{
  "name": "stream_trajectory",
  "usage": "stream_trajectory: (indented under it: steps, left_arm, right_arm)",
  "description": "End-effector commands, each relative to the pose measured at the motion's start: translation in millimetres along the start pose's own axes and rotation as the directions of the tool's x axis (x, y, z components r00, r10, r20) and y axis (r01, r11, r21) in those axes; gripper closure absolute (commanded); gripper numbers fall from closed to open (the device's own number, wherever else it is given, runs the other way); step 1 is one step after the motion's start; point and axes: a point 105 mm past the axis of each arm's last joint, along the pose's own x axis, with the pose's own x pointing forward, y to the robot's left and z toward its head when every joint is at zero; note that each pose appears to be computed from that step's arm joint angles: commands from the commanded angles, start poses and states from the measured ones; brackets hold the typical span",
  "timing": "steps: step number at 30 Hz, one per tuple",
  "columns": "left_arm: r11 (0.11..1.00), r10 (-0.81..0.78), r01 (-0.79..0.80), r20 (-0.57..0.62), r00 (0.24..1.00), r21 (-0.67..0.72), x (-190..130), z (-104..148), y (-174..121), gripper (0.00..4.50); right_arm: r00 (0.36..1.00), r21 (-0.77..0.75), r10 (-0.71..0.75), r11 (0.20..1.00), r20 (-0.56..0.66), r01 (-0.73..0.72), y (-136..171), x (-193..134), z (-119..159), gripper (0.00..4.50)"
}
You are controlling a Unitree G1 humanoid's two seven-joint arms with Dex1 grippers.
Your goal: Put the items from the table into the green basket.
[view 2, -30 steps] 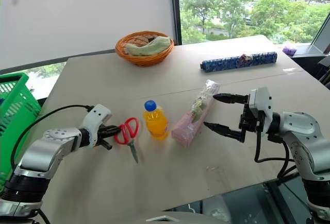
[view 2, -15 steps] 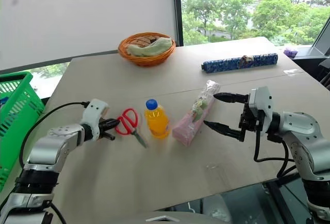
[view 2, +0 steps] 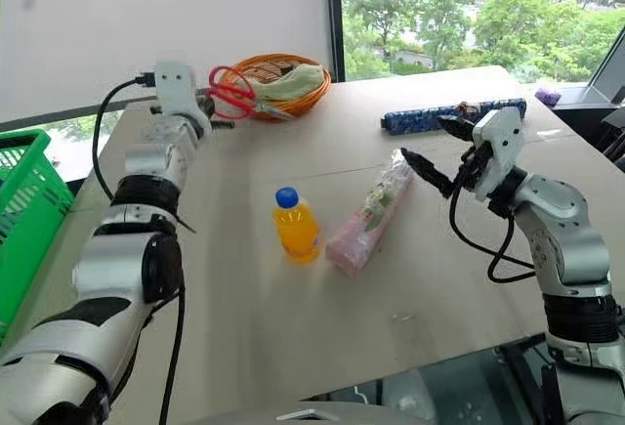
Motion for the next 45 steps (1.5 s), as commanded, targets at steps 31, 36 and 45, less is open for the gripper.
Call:
stream_trajectory:
  steps: [31,36,45]
  left_arm:
    - [0.290,-0.930,0.956,-0.224,0.291,0.035,-181.0,-60.7,24.0,2.29]
    - [0.261,-0.941,0.965,-0.211,0.263,0.040,-193.5,-80.8,-6.2,2.29]
    - [0.267,-0.946,0.960,-0.165,0.278,0.084,-198.7,-105.1,-35.9,2.29]
  right_arm:
    - [0.873,0.177,0.482,0.868,-0.079,-0.463,68.6,-48.4,-15.9,0.00]
    - [0.857,0.169,0.512,0.851,-0.053,-0.498,75.0,-46.2,-8.8,0.00]
    - [0.867,0.156,0.498,0.859,-0.033,-0.488,76.2,-44.9,0.3,0.00]
